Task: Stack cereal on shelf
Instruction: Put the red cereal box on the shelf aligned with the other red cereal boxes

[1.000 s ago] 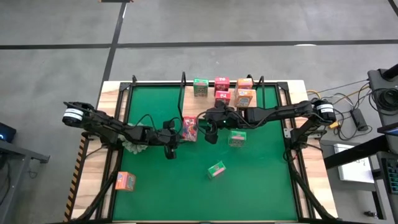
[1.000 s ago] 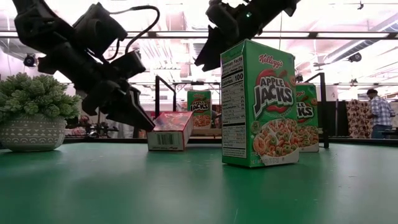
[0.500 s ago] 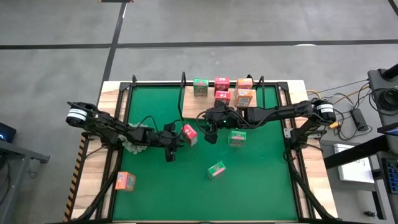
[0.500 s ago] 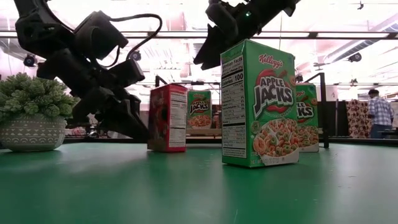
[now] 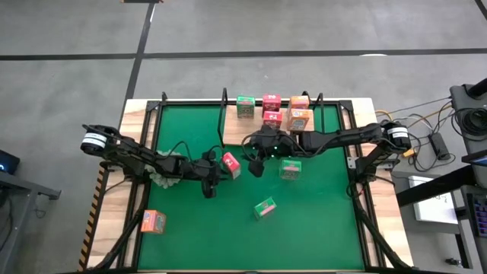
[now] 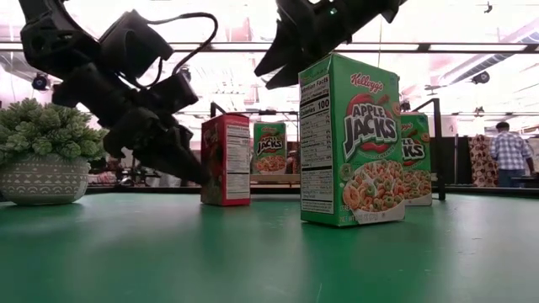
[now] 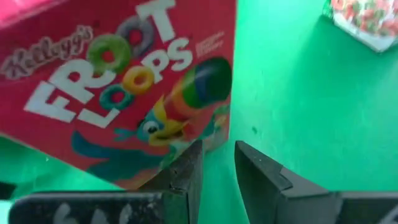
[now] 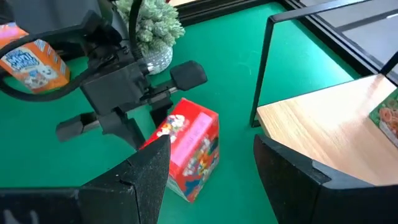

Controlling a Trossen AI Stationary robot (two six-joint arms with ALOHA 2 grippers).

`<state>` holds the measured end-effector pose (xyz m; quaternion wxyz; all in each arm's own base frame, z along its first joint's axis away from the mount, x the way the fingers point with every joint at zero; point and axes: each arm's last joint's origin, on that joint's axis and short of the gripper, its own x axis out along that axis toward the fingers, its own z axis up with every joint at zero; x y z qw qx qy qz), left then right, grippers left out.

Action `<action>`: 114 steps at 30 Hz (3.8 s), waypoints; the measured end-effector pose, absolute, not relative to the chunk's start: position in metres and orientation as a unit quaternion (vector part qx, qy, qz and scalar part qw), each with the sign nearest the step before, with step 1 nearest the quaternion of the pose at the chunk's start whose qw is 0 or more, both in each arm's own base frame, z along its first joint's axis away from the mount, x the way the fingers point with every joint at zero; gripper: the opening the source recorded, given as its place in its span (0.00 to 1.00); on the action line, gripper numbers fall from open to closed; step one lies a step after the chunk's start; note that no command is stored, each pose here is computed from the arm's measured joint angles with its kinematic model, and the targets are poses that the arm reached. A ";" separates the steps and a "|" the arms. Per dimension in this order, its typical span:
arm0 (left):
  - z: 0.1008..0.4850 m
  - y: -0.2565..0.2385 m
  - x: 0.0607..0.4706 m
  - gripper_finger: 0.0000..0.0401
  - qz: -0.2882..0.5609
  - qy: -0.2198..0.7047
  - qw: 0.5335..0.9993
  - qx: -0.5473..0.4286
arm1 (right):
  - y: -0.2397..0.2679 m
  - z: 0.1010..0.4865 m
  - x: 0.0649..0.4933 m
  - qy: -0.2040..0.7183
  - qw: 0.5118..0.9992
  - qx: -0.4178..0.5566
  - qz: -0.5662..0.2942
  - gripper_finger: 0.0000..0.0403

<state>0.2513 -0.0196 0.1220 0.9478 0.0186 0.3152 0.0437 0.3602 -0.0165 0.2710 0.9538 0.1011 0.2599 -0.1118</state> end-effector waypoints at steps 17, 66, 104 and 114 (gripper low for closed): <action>0.128 -0.021 0.262 0.19 0.043 0.242 0.969 0.007 | -0.016 0.284 0.381 0.288 0.942 0.122 -0.120 0.54; 0.279 -0.013 0.162 0.19 0.125 -0.011 0.968 0.219 | -0.010 0.267 0.411 0.323 0.943 0.010 -0.076 0.88; 0.278 -0.013 0.163 0.19 0.125 -0.009 0.965 0.230 | -0.006 0.226 0.423 0.385 0.920 0.004 -0.072 0.44; 0.279 -0.013 0.163 0.19 0.126 -0.012 0.965 0.229 | -0.013 0.284 0.380 0.396 0.916 -0.029 -0.067 0.43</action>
